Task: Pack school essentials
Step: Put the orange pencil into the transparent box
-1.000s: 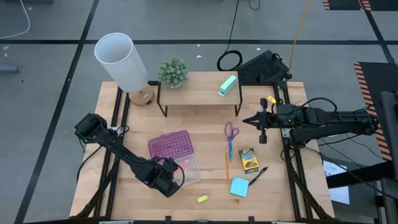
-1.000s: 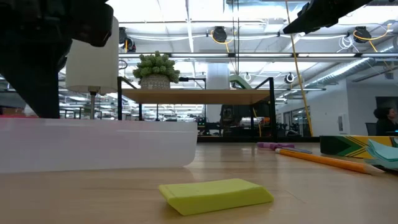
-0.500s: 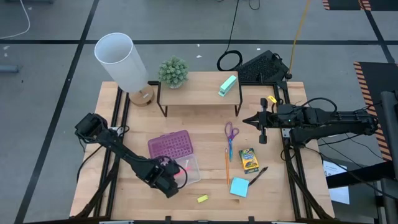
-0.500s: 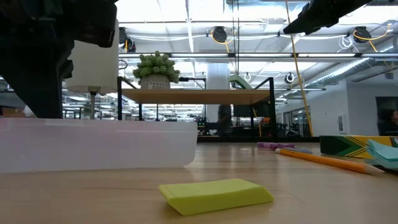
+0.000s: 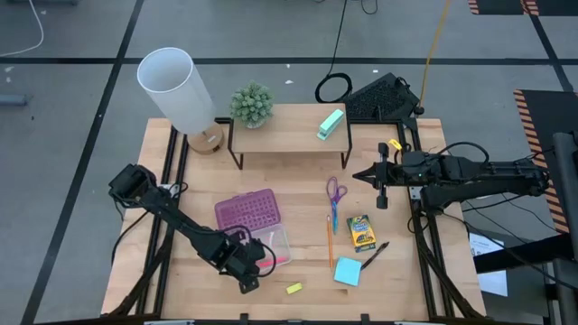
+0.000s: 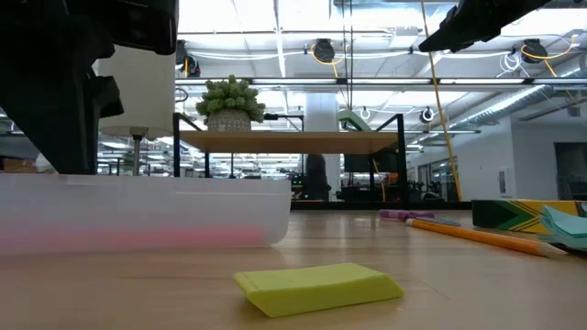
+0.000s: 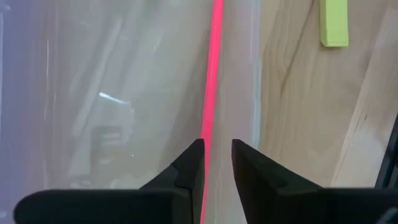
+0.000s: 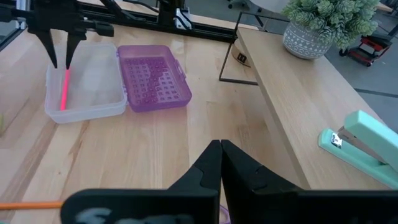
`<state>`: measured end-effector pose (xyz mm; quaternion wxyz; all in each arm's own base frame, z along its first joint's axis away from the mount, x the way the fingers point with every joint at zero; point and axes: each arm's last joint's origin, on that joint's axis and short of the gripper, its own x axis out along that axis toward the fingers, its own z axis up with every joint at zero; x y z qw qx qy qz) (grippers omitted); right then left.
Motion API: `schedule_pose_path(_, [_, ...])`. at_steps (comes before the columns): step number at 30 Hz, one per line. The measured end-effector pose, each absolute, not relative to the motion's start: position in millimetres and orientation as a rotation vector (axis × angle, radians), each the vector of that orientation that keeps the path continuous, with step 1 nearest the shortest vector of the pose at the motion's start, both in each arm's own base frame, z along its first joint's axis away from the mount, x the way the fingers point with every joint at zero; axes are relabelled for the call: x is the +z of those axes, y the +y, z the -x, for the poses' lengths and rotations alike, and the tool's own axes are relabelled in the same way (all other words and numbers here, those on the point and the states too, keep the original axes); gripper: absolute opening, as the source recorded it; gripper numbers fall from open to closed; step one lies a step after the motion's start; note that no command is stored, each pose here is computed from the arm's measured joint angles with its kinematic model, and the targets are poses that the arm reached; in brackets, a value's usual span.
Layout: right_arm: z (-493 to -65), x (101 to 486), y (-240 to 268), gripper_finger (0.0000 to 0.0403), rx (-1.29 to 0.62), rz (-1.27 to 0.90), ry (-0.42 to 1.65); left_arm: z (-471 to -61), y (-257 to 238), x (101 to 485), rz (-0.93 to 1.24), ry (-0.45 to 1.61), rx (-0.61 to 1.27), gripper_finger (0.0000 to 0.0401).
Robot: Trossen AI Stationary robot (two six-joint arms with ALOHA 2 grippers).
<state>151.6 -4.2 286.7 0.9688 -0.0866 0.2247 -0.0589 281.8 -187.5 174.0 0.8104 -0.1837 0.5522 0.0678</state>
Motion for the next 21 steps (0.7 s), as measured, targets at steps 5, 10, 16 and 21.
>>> schedule_pose_path(5, [-151.6,286.7,-4.2,0.0,-0.118,0.169,0.453,-284.6,-183.3,174.0,0.411,1.177,0.164,0.0085])
schedule_pose_path(10, [-151.6,286.6,-4.2,0.0,-0.129,0.122,0.452,-290.3,-174.3,174.6,0.439,1.176,0.191,0.0085])
schedule_pose_path(16, [-152.2,281.9,-4.2,0.0,-0.149,0.038,0.491,-297.9,-168.1,195.4,0.419,1.118,0.148,0.0085])
schedule_pose_path(21, [-158.1,260.7,-4.2,0.0,-0.166,-0.021,0.52,-295.6,-163.7,220.9,0.37,1.024,0.115,0.0085])
